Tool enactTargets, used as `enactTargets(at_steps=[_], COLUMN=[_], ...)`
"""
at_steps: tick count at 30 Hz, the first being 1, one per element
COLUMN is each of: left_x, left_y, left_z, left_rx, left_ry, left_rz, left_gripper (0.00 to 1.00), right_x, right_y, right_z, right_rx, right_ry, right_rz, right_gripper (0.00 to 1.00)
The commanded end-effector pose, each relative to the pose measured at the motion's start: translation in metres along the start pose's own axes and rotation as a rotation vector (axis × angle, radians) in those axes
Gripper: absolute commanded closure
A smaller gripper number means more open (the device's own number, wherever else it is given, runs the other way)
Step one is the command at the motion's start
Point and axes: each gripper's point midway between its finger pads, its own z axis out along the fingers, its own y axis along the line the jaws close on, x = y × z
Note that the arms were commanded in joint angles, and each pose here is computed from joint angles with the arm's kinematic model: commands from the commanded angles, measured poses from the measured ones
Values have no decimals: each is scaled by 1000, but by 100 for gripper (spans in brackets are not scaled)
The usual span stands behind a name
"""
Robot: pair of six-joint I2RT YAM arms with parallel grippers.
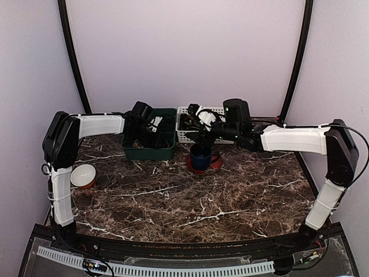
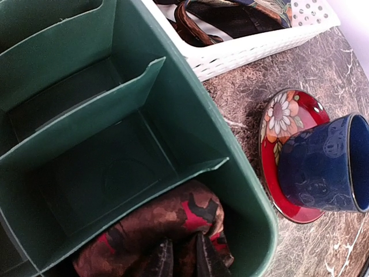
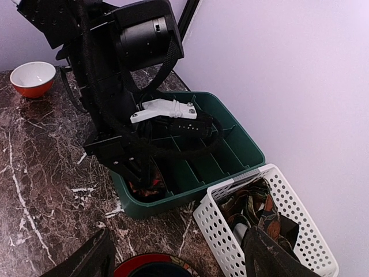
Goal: Roll the ties
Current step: Adjust the tie in the storage box, then reset both arms
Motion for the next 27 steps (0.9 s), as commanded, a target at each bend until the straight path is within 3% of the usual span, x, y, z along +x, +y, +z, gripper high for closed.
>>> enactTargets(at_steps=[1, 6, 10, 20, 22, 25, 27], left_x=[59, 18, -10, -63, -74, -85, -85], left_y=[21, 8, -5, -27, -30, -41, -40], left_z=[16, -21, -47, -118, -138, -168, -181], left_rx=[-94, -93, -69, -74, -90, -70, -76], left_ry=[188, 59, -41, -238, -305, -425, -496], left_rz=[-31, 7, 40, 118, 128, 139, 105], left_gripper=[79, 69, 61, 37, 26, 2, 1], right_x=[-15, -23, -34, -74, -82, -90, -89], right_y=[-7, -11, -20, -47, -51, -60, -65], right_z=[-7, -13, -22, -82, -94, -113, -122], right_rx=[16, 37, 75, 221, 235, 280, 300], right_ry=[-48, -67, -99, -265, -288, -309, -300], right_rz=[4, 11, 35, 98, 111, 152, 196], right_gripper=[23, 19, 0, 3, 3, 3, 3])
